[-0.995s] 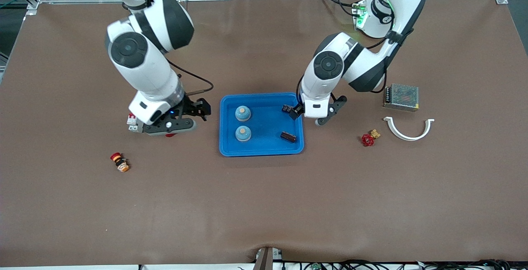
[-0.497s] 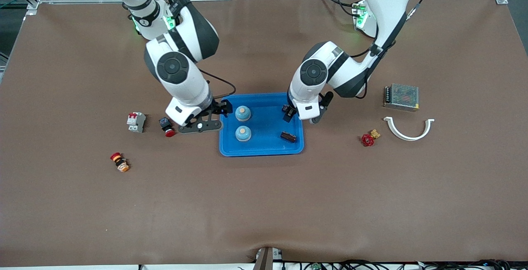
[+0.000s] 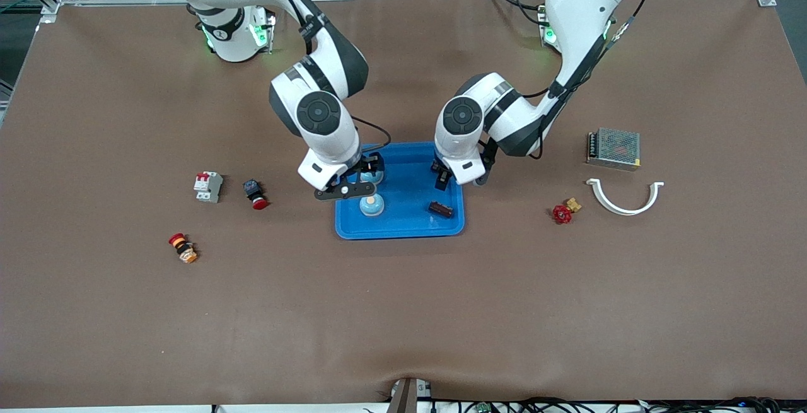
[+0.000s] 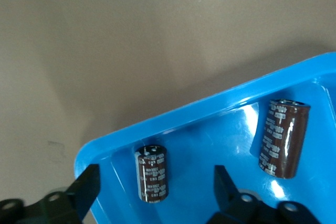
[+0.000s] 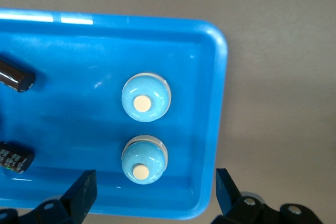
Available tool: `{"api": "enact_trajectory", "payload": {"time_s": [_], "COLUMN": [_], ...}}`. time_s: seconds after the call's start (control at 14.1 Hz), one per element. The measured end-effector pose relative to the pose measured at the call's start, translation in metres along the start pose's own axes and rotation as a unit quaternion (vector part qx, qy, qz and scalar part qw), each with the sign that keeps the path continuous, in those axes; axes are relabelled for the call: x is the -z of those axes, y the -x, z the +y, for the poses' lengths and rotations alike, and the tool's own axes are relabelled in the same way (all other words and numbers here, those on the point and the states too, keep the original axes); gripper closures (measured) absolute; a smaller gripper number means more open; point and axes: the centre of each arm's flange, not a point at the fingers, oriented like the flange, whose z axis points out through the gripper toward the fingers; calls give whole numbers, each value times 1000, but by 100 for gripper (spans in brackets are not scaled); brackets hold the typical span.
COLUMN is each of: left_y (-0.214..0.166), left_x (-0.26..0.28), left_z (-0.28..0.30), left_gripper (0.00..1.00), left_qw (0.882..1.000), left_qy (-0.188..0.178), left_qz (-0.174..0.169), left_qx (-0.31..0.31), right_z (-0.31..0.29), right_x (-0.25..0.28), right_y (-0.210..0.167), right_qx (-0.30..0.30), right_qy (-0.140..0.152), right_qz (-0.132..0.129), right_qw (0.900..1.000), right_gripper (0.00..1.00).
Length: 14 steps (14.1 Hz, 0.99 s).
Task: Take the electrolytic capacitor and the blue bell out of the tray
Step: 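Close the left gripper on the brown capacitor and lift it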
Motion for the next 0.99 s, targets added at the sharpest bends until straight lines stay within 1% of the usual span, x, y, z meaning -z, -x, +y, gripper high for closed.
{"api": "enact_trajectory", "payload": {"time_s": [0.07,0.14,0.21,0.36,0.43,0.5,0.57,0.64,0.71,0.78,0.85,0.99], "left_y": [3,8,15,23,24,24,23,22,21,20,19,18], "left_x": [-3,-7,-13,-24,-28,-30,-31,-31,-32,-32,-33,-36], "left_z": [0,-2,-4,-7,-8,-7,-7,-7,-6,-6,-6,-5], "left_gripper": [7,11,13,12,15,15,19,19,24,24,30,33], "left_qw": [1000,1000,1000,1000,1000,1000,1000,1000,1000,1000,1000,1000], "left_qy": [2,2,2,-2,-4,-5,-5,-5,-6,-6,-6,-8], "left_qz": [-2,-4,-6,-8,-9,-9,-8,-8,-8,-7,-7,-7], "left_qx": [-2,-6,-10,-11,-12,-11,-10,-10,-9,-8,-7,-6], "right_z": [-2,-2,-4,-6,-6,-6,-6,-7,-9,-11,-13,-16], "right_x": [-10,-19,-26,-40,-47,-53,-58,-63,-66,-69,-72,-81], "right_y": [3,7,10,18,21,25,28,30,32,34,35,36], "right_qx": [2,4,6,11,12,13,15,17,19,21,22,25], "right_qy": [-1,-3,-5,-11,-13,-14,-13,-12,-12,-12,-13,-14], "right_qz": [2,6,11,22,26,29,28,26,25,26,28,29], "right_qw": [1000,1000,1000,1000,999,999,999,999,999,999,999,999], "right_gripper": [0,0,0,0,0,0,0,0,0,0,0,0]}}
